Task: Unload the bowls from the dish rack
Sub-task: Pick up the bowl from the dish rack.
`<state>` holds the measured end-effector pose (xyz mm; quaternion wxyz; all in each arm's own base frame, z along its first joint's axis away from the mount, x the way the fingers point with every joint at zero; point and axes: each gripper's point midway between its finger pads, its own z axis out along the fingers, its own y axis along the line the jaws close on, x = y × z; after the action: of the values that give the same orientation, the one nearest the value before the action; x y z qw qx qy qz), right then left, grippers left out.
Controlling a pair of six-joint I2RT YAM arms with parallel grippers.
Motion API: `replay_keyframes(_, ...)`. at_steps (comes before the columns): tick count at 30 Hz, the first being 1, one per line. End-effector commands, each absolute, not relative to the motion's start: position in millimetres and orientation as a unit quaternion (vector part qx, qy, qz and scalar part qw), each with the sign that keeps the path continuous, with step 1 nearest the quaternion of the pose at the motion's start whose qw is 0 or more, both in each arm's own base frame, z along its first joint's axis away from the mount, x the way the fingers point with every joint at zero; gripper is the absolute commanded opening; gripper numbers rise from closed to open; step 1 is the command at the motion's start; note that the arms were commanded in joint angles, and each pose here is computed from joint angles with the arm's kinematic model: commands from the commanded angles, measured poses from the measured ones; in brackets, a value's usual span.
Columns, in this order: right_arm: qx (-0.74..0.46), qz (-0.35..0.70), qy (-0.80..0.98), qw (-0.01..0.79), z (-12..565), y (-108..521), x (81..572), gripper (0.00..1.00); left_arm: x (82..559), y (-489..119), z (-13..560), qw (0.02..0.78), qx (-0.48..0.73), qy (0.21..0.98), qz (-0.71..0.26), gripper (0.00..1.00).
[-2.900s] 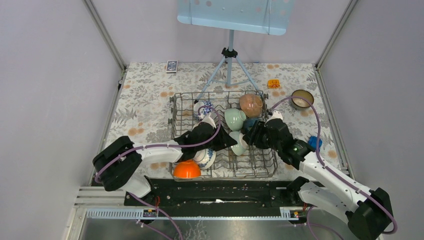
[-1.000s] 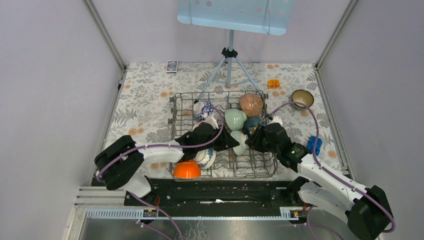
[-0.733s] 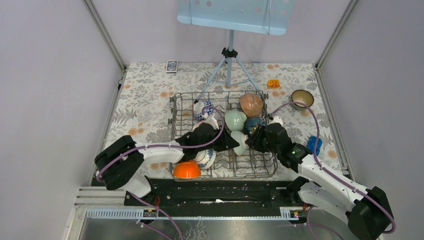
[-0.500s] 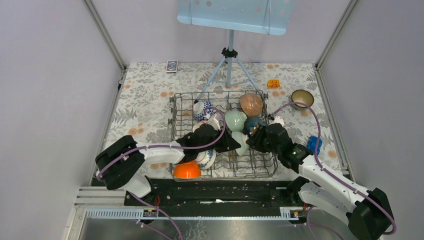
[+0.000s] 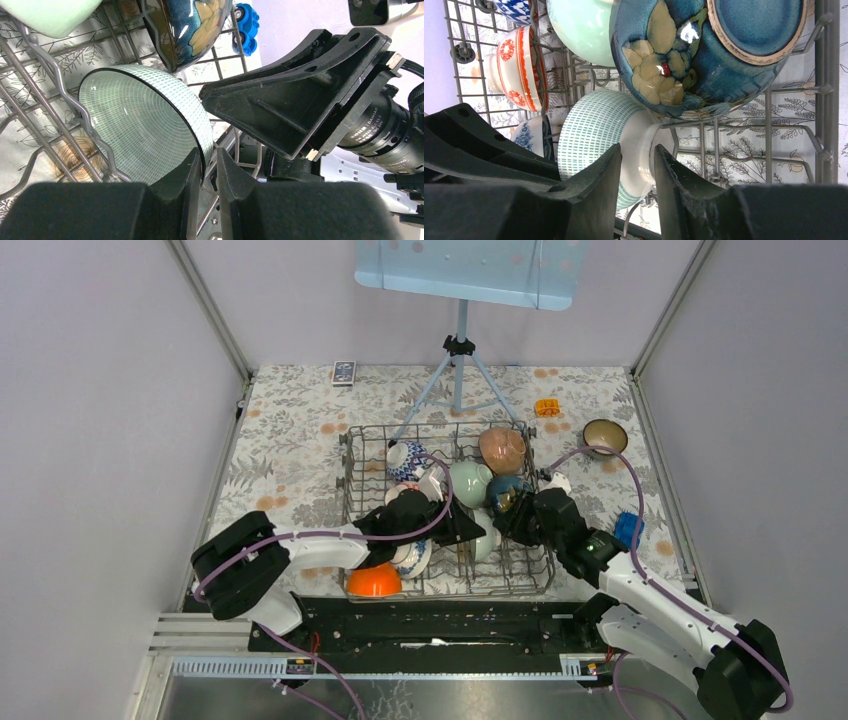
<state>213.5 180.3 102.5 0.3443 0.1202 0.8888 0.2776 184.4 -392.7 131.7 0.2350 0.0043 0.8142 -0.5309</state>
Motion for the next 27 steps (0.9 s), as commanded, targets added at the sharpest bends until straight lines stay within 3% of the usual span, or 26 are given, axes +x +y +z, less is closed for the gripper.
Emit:
replay_keyframes(1, 0.124, 0.289, 0.887, 0.339, 101.7, 183.8, 211.5, 0.38, 182.1, -405.4, 174.3, 0.258, 0.025, 0.762, -0.593, 0.21)
replay_keyframes(4, 0.124, 0.291, 0.887, 0.338, 102.0, 184.3, 210.9, 0.38, 180.9, -406.8, 170.7, 0.252, 0.027, 0.764, -0.593, 0.23)
replay_keyframes(9, 0.122, 0.293, 0.886, 0.338, 103.4, 184.8, 210.4, 0.39, 178.3, -409.8, 169.7, 0.244, 0.031, 0.764, -0.596, 0.35)
replay_keyframes(13, 0.123, 0.294, 0.886, 0.337, 103.5, 185.1, 210.1, 0.39, 175.2, -411.8, 166.9, 0.238, 0.035, 0.765, -0.597, 0.35)
replay_keyframes(21, 0.122, 0.3, 0.884, 0.336, 105.8, 186.2, 209.0, 0.4, 172.1, -413.8, 161.4, 0.231, 0.04, 0.767, -0.598, 0.21)
replay_keyframes(27, 0.117, 0.309, 0.881, 0.338, 112.6, 188.2, 207.6, 0.41, 171.4, -412.7, 164.3, 0.235, 0.042, 0.763, -0.601, 0.03)
